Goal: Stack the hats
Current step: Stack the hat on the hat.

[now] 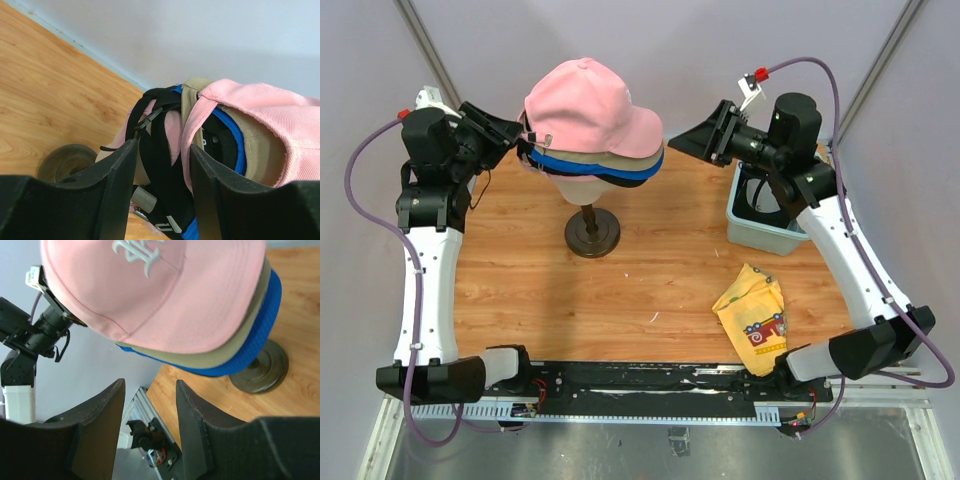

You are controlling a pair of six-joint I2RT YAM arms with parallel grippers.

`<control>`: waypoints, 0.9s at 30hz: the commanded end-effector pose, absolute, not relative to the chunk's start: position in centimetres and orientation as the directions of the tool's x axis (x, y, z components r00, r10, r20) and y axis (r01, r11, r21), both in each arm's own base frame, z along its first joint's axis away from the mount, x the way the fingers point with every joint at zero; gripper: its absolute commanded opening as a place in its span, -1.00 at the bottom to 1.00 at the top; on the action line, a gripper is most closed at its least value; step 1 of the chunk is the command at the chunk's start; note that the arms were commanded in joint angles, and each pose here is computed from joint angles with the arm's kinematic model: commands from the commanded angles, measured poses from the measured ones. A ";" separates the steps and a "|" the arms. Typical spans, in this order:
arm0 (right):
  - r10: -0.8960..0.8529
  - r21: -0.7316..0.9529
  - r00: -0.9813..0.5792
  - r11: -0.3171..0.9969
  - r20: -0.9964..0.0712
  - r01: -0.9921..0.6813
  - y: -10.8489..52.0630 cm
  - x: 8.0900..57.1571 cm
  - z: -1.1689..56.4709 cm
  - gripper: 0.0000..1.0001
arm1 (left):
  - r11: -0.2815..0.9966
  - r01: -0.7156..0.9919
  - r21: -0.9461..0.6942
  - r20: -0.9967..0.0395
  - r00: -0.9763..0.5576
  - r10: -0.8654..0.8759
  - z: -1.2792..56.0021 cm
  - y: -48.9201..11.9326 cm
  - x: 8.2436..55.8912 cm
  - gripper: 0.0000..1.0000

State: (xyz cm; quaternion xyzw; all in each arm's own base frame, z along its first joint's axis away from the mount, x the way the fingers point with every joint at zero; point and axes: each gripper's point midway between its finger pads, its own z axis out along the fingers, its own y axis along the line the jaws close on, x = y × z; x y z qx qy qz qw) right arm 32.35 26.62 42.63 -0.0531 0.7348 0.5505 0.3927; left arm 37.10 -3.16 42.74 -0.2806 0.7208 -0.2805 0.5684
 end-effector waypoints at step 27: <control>0.431 0.435 -0.289 0.291 -0.855 -0.852 36.4 37.9 57.4 -0.02 | 0.674 -0.089 -0.733 -0.659 -0.152 -0.737 43.2 -2.5 36.1 -0.10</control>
